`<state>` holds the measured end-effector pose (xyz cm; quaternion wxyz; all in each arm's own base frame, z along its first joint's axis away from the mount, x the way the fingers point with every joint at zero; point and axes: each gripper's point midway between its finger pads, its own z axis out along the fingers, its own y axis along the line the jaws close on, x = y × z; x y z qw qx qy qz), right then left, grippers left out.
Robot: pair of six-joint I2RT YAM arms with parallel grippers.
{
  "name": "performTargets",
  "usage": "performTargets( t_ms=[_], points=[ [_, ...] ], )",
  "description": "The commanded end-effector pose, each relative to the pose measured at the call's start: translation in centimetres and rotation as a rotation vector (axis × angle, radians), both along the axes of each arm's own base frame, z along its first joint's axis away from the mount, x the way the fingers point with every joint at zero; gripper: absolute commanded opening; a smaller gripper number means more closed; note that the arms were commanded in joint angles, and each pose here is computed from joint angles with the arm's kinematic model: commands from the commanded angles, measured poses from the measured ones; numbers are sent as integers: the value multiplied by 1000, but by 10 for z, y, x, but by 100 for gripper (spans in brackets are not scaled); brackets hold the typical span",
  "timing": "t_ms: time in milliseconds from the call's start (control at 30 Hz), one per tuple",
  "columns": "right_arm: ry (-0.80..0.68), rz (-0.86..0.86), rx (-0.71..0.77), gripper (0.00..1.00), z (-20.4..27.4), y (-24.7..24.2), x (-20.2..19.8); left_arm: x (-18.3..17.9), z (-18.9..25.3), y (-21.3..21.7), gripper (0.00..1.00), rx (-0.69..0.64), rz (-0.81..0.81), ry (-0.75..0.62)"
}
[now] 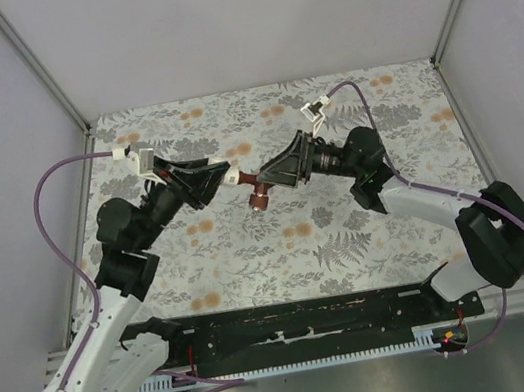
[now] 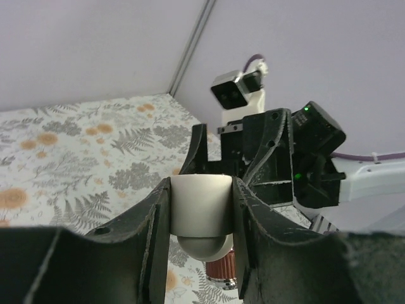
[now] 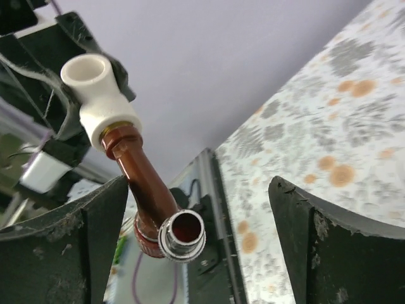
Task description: Install the water faucets
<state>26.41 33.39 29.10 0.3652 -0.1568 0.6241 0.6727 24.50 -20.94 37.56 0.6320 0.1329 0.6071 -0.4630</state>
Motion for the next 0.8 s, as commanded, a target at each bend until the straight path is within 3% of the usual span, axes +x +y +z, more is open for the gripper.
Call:
performTargets(
  t_ms=[0,100,267,500,633,767],
  points=[
    [-177,-206,-128,98,2,-22,26,8,3,15,2,-42,108,56],
    [-341,-296,-243,98,-2,-37,35,14,-1,27,2,-50,189,92],
    [-590,-388,-306,98,7,-55,35,25,-14,47,2,-63,326,212],
    [-934,-303,-303,98,12,-42,8,32,-33,49,2,-75,373,401],
    [-1163,-266,-418,98,-3,-23,-12,35,-31,49,2,-108,384,424],
    [-1289,-257,-517,98,-19,-14,-17,33,-29,39,2,-108,332,447]
  ],
)
